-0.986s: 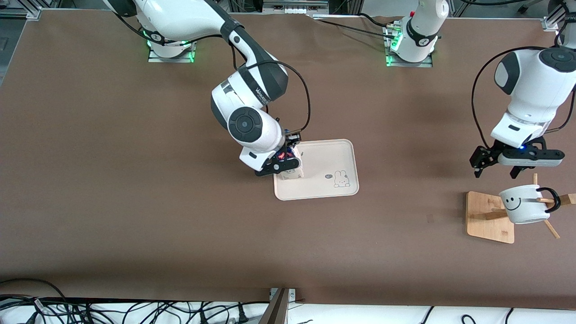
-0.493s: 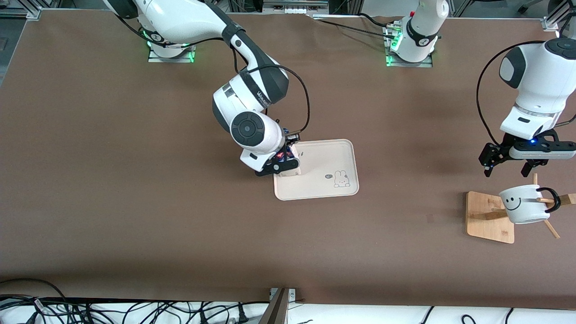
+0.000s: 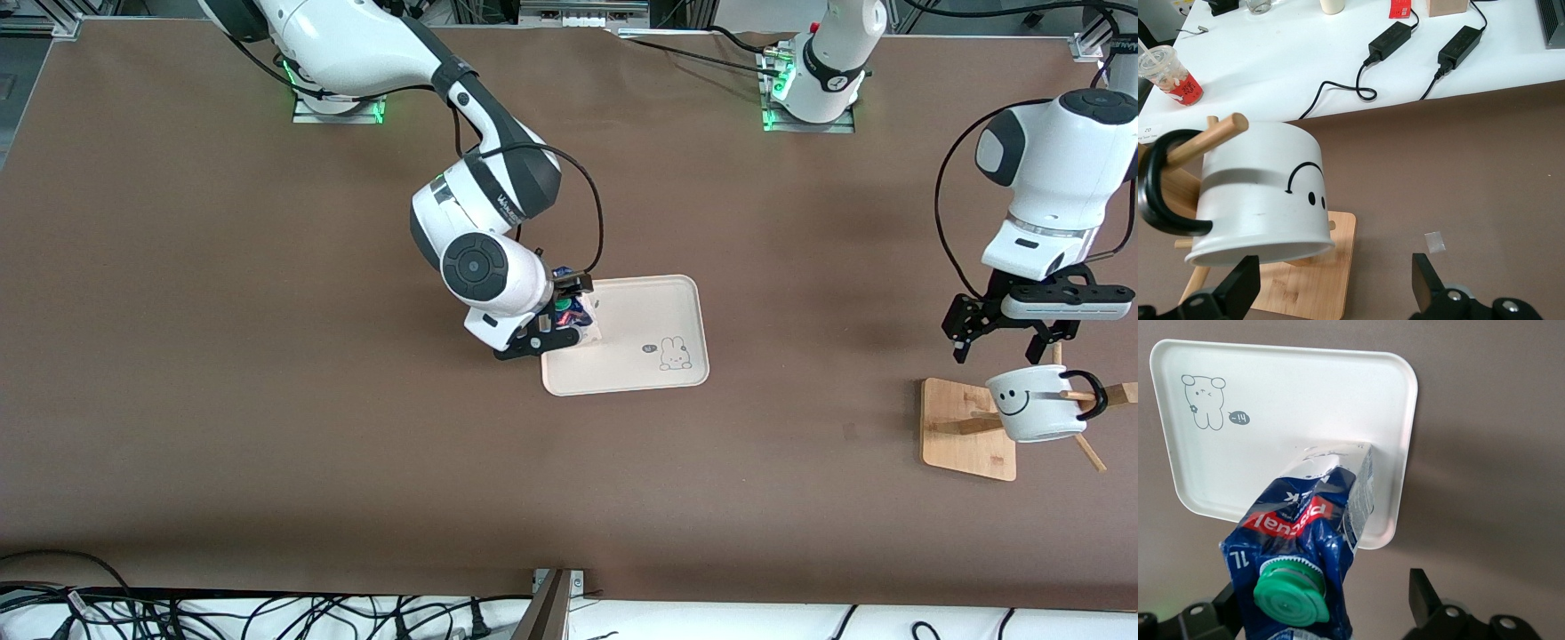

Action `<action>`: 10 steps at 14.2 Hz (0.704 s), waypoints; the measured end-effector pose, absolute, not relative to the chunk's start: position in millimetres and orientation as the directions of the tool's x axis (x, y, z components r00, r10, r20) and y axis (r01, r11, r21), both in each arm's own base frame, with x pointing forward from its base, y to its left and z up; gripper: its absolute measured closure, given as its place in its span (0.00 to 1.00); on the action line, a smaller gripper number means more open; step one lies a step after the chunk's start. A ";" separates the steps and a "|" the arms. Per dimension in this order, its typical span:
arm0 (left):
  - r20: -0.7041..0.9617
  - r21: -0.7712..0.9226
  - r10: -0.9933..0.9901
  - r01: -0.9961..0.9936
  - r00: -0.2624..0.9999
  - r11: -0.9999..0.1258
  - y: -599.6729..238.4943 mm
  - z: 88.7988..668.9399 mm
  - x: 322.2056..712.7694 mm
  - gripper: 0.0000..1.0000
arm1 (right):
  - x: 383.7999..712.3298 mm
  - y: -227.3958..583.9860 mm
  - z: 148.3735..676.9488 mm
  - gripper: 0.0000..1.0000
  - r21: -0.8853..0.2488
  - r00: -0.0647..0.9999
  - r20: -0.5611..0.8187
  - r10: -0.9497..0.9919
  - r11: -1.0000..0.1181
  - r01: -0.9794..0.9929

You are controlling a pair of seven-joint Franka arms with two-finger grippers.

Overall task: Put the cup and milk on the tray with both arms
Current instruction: 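Lower the carton onto the tray while the left gripper reaches the mug, then open the right gripper and withdraw while the left gripper grasps the mug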

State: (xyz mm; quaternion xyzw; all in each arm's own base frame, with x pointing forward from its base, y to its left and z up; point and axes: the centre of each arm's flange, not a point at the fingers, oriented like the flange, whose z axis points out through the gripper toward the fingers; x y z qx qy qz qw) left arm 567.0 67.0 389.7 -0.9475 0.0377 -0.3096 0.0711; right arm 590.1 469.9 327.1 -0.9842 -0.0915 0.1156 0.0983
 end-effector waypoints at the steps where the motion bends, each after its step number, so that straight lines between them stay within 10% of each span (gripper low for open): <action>1: 0.582 -0.157 -0.114 -0.026 0.805 -0.987 68.1 386.5 567.5 0.00 | 590.1 470.1 327.3 0.00 -0.215 0.957 -0.209 0.203 -0.964 0.158; 10: 0.623 -0.146 -0.114 -0.028 0.774 -0.989 70.1 369.3 575.6 0.00 | 562.6 504.7 378.2 0.00 -0.243 0.966 -0.166 0.197 -0.958 0.153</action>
